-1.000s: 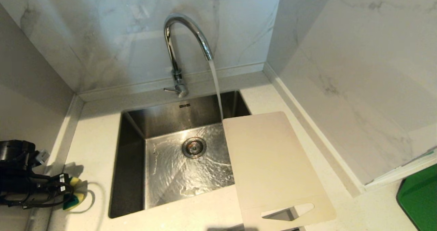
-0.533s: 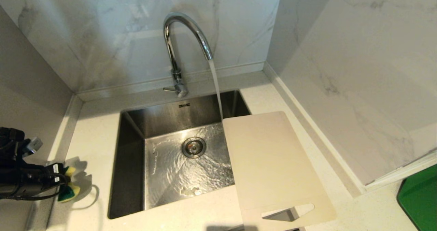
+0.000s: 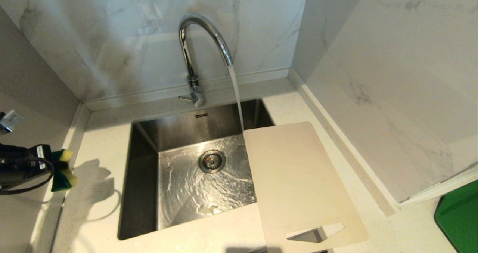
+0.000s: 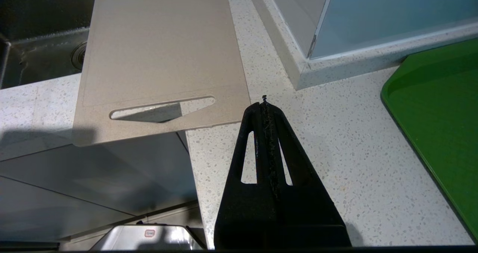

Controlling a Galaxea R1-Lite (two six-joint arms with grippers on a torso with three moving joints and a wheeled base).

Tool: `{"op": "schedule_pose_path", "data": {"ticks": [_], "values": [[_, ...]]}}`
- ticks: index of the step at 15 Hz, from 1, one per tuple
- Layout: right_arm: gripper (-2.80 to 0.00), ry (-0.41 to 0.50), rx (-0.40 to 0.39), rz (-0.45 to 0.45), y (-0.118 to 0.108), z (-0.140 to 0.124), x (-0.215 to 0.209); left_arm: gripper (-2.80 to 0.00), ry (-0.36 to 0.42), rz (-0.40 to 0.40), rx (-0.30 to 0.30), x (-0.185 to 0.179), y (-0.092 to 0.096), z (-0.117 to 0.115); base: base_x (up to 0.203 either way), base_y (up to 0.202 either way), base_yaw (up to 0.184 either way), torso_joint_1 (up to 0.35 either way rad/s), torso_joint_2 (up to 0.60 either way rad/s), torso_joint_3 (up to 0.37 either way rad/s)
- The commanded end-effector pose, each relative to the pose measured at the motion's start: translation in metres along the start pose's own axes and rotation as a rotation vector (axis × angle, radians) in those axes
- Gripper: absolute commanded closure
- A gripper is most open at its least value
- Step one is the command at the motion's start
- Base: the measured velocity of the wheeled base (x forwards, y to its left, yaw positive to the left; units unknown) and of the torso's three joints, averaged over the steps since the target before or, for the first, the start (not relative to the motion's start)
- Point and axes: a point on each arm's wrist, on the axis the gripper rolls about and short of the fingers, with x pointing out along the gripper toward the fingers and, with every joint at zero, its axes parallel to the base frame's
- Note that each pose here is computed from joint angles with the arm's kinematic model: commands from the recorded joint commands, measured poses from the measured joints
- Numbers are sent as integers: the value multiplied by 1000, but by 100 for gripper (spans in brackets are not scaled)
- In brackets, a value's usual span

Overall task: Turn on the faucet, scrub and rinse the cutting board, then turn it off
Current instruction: Pick up the cutting board

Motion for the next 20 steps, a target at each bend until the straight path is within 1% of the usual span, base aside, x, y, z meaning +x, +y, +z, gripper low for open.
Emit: {"op": "schedule_pose_path", "data": {"ticks": [1, 3, 4, 6, 9, 12, 14, 16, 20], "values": [[0, -1, 0, 0, 0, 0, 0, 0, -124, -36, 36, -46, -13, 21, 0, 0, 0, 0, 0, 0], [0, -1, 0, 0, 0, 0, 0, 0, -183, -47, 108, -75, -18, 22, 0, 0, 0, 0, 0, 0], [0, -1, 0, 0, 0, 0, 0, 0, -214, -54, 134, -87, -19, 20, 0, 0, 0, 0, 0, 0], [0, -1, 0, 0, 0, 0, 0, 0, -267, -69, 160, -113, -21, 12, 0, 0, 0, 0, 0, 0], [0, -1, 0, 0, 0, 0, 0, 0, -282, -72, 161, -132, -17, -11, 0, 0, 0, 0, 0, 0], [0, -1, 0, 0, 0, 0, 0, 0, -302, -60, 144, -146, -8, -40, 0, 0, 0, 0, 0, 0], [0, -1, 0, 0, 0, 0, 0, 0, -311, -24, 117, -150, 0, -59, 0, 0, 0, 0, 0, 0], [0, -1, 0, 0, 0, 0, 0, 0, -326, 0, 106, -154, 6, -79, 0, 0, 0, 0, 0, 0], [0, -1, 0, 0, 0, 0, 0, 0, -315, -14, 115, -153, 16, -120, 0, 0, 0, 0, 0, 0]]}}
